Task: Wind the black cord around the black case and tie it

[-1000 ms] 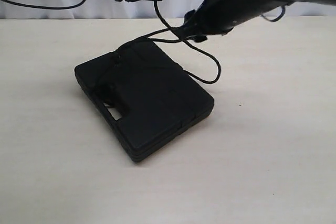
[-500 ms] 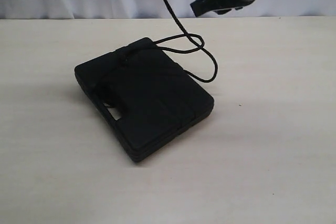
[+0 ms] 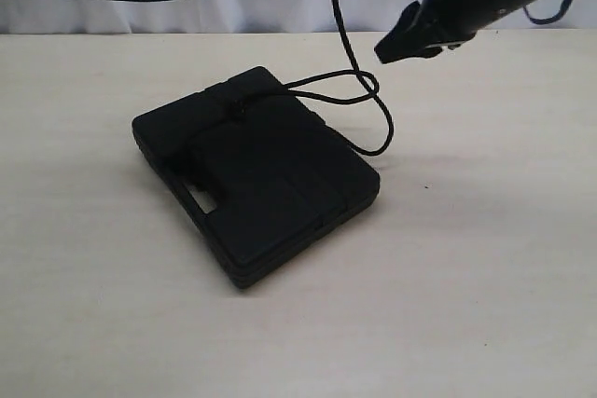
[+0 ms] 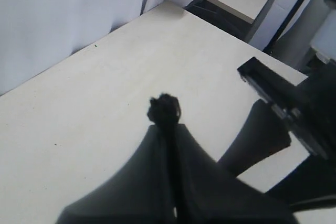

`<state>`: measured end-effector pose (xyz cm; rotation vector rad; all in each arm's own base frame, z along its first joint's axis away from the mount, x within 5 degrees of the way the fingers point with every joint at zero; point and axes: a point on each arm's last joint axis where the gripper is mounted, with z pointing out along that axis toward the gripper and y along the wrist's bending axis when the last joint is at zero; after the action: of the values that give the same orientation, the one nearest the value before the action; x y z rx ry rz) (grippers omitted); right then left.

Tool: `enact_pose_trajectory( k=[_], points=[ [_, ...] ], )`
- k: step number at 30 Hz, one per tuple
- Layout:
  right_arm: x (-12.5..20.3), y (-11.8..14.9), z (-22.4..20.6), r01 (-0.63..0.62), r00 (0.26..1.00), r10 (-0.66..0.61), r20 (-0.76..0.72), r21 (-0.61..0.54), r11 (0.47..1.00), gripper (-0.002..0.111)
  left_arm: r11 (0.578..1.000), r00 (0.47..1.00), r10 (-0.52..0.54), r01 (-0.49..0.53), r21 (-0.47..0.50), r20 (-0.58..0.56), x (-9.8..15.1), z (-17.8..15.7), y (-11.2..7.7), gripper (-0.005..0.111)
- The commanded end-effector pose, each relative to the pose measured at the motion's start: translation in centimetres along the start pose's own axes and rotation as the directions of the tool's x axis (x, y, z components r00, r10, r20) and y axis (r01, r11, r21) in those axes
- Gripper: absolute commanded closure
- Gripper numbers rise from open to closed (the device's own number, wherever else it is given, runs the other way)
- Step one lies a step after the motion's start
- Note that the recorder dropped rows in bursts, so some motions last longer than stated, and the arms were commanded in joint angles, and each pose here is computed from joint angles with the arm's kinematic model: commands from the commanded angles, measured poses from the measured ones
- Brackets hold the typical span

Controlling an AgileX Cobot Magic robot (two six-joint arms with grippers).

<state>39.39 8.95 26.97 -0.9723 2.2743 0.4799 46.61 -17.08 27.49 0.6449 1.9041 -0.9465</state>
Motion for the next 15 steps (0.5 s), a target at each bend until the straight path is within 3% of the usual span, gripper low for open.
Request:
enact_pose_trajectory(
  k=[1, 7, 15],
  points=[
    [-0.4, 0.1, 2.8, 0.133, 0.99, -0.132, 0.05, -0.013, 0.991, 0.075, 1.0, 1.0, 0.006, -0.006, 0.001, 0.022, -0.6, 0.1, -0.8, 0.107],
    [-0.2, 0.0, 5.7, 0.179, 0.983, -0.18, 0.045, 0.039, 0.983, 0.075, 1.0, 1.0, 0.006, -0.006, 0.008, 0.019, -0.6, 0.1, -0.9, 0.107],
    [0.1, -0.9, 6.8, 0.109, 0.992, -0.114, 0.051, 0.094, 0.99, 0.077, 1.0, 1.0, 0.008, -0.008, 0.009, 0.017, -0.6, 0.1, -0.9, 0.107]
  ],
)
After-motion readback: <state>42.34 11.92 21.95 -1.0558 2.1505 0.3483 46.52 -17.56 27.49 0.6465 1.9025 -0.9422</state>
